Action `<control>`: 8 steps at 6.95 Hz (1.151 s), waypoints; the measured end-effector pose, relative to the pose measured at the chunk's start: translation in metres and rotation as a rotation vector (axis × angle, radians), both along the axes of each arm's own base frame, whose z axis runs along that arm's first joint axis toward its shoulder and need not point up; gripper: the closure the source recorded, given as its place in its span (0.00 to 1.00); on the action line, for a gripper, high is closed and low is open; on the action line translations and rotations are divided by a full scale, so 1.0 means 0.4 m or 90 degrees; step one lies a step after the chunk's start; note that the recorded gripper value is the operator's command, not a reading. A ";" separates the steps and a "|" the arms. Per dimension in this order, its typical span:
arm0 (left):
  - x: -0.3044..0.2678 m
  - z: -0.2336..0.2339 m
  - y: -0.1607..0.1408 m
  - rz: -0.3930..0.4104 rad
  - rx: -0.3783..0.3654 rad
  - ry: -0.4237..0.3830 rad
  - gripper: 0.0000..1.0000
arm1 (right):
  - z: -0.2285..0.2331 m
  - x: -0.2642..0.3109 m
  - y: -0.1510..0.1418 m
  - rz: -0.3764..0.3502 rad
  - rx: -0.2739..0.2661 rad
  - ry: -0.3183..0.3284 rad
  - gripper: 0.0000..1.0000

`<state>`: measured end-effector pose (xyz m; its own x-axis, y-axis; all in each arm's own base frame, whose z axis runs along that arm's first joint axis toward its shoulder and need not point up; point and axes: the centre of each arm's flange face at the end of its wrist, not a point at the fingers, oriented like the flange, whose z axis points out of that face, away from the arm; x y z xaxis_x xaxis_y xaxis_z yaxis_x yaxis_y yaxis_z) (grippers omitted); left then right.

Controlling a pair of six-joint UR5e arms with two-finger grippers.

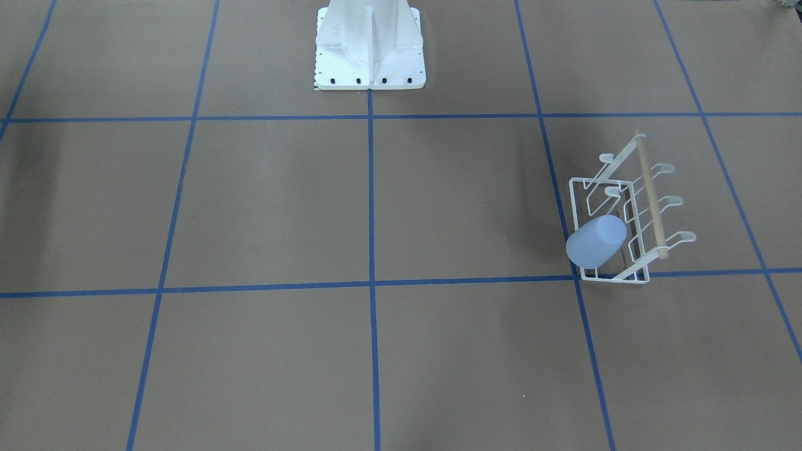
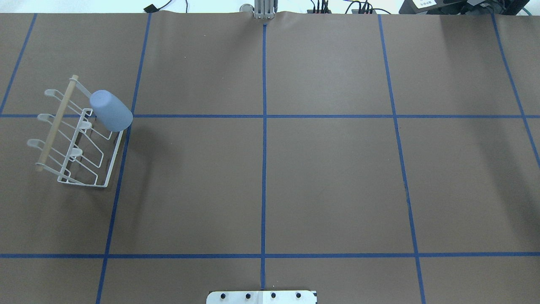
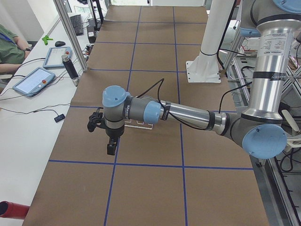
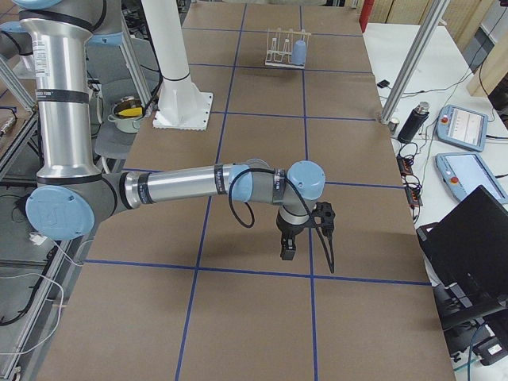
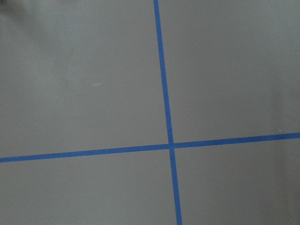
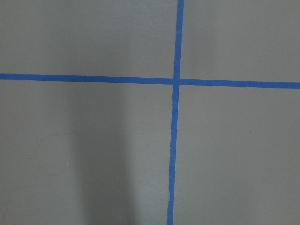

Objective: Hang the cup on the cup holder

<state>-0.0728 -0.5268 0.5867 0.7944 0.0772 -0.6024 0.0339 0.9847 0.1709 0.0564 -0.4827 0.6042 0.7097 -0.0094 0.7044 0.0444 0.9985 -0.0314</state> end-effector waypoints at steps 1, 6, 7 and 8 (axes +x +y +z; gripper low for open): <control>-0.003 0.086 0.030 -0.001 0.008 -0.002 0.02 | 0.006 0.009 0.014 0.005 -0.001 -0.006 0.00; 0.018 0.147 0.127 0.007 -0.003 0.074 0.02 | 0.028 0.025 0.015 0.010 -0.008 0.022 0.00; 0.019 0.107 0.138 0.008 -0.012 0.080 0.02 | 0.028 0.022 0.011 0.008 -0.008 0.025 0.00; 0.019 0.077 0.153 0.009 -0.024 0.081 0.02 | 0.029 0.018 0.007 0.005 -0.008 0.029 0.00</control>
